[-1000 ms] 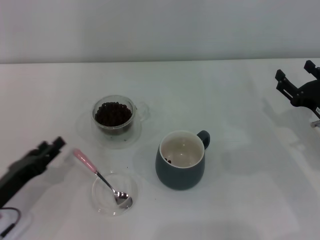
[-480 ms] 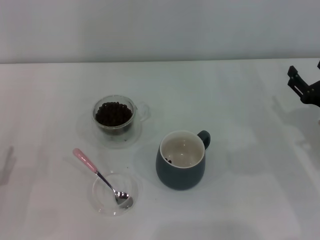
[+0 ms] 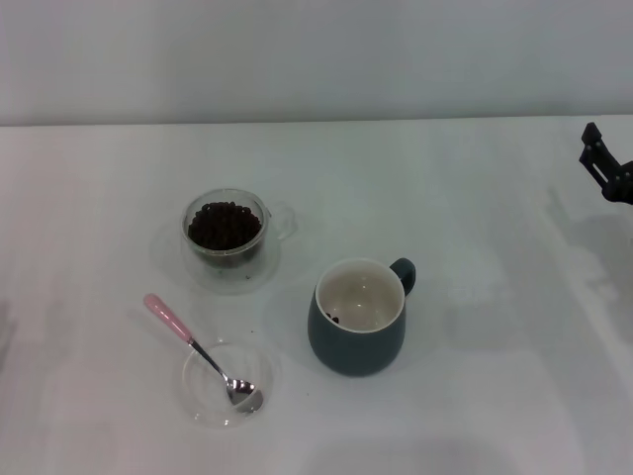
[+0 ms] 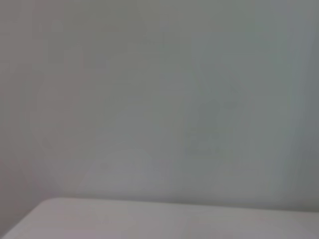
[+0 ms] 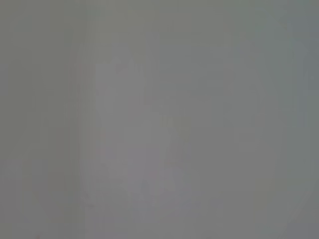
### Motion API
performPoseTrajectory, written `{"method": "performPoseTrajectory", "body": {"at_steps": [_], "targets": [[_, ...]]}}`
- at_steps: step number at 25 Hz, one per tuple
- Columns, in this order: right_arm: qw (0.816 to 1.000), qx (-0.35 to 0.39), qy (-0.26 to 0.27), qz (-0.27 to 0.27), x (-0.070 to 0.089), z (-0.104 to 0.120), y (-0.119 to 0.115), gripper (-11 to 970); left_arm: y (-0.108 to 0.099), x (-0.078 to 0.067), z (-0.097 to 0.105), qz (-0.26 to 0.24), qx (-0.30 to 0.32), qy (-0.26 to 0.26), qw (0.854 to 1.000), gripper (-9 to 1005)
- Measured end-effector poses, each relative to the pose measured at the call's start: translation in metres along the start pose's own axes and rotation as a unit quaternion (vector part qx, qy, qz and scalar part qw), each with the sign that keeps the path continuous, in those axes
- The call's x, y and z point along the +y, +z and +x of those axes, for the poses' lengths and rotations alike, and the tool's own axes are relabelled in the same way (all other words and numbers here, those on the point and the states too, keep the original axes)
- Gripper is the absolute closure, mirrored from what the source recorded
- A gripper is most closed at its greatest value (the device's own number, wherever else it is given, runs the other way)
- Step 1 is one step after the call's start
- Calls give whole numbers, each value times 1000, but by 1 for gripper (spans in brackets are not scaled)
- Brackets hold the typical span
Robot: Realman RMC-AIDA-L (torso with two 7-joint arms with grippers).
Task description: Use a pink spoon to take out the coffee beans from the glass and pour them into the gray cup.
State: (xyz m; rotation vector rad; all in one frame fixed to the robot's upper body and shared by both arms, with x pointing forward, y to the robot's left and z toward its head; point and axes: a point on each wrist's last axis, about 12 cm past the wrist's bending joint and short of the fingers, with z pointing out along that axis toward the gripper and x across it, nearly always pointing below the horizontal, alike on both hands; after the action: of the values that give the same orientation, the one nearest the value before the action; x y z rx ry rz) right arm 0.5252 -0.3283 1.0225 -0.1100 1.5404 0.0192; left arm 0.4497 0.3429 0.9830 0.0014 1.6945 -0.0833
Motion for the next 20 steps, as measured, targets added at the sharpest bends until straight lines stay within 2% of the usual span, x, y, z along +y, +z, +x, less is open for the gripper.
{"method": "performPoseTrajectory", "body": {"at_steps": [9,20], "targets": [[999,2,37,24,6,3,-1,131,-2,0,2,-4,5,-2,1000,254],[999,10,39,30,4,7,-8,131,0,-4,2,0,3,-7,1000,252]]}}
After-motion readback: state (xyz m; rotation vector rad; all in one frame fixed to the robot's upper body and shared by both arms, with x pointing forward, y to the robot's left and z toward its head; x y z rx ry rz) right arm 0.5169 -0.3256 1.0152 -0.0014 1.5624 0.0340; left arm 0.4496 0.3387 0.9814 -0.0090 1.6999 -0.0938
